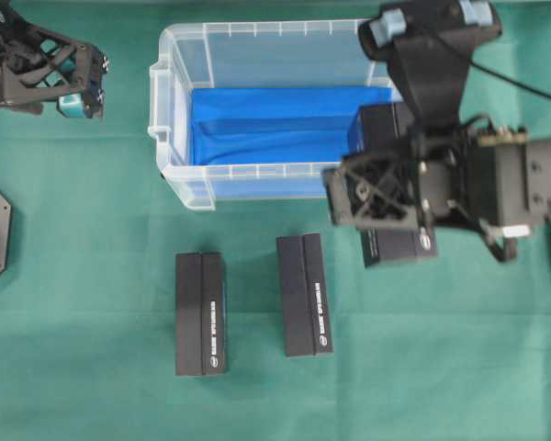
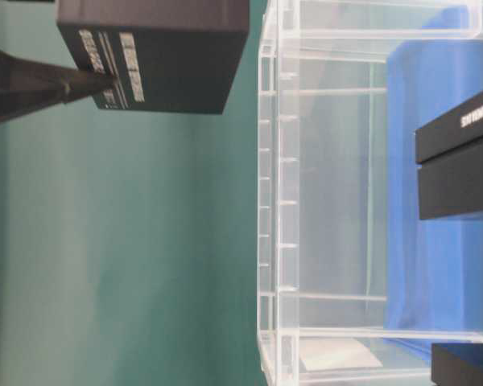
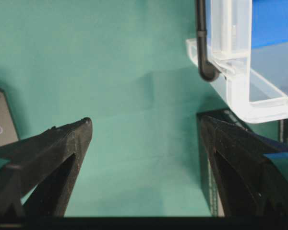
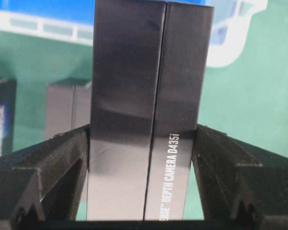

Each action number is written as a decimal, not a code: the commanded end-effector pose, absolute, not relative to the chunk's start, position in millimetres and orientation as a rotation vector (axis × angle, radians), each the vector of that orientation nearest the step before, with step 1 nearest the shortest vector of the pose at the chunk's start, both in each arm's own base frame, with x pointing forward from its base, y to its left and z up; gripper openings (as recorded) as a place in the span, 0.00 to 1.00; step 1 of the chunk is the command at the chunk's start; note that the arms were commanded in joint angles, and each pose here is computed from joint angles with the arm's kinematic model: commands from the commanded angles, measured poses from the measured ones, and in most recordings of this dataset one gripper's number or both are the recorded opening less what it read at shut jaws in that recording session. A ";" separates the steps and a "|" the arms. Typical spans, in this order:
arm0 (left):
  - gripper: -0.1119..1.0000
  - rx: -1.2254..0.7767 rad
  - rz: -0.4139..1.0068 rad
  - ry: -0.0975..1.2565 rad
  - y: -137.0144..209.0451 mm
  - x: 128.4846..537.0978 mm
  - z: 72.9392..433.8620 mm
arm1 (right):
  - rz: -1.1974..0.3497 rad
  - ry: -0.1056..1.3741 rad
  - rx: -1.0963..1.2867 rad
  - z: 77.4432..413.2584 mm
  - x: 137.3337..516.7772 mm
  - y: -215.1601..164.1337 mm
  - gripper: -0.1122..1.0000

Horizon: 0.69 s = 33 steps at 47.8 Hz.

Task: Take out the box from the case.
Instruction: 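Carry the box forward and lower it onto the table right of the others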

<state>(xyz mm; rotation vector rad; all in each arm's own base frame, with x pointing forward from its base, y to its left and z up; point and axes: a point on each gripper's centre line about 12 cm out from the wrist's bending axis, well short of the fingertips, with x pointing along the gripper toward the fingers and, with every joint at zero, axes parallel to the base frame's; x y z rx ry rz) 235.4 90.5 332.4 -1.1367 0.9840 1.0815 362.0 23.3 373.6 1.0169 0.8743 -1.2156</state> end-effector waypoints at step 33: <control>0.96 -1.137 1.074 0.966 89.6 234.2 337.2 | -1.175 0.876 1.066 387.7 345.0 93.4 0.70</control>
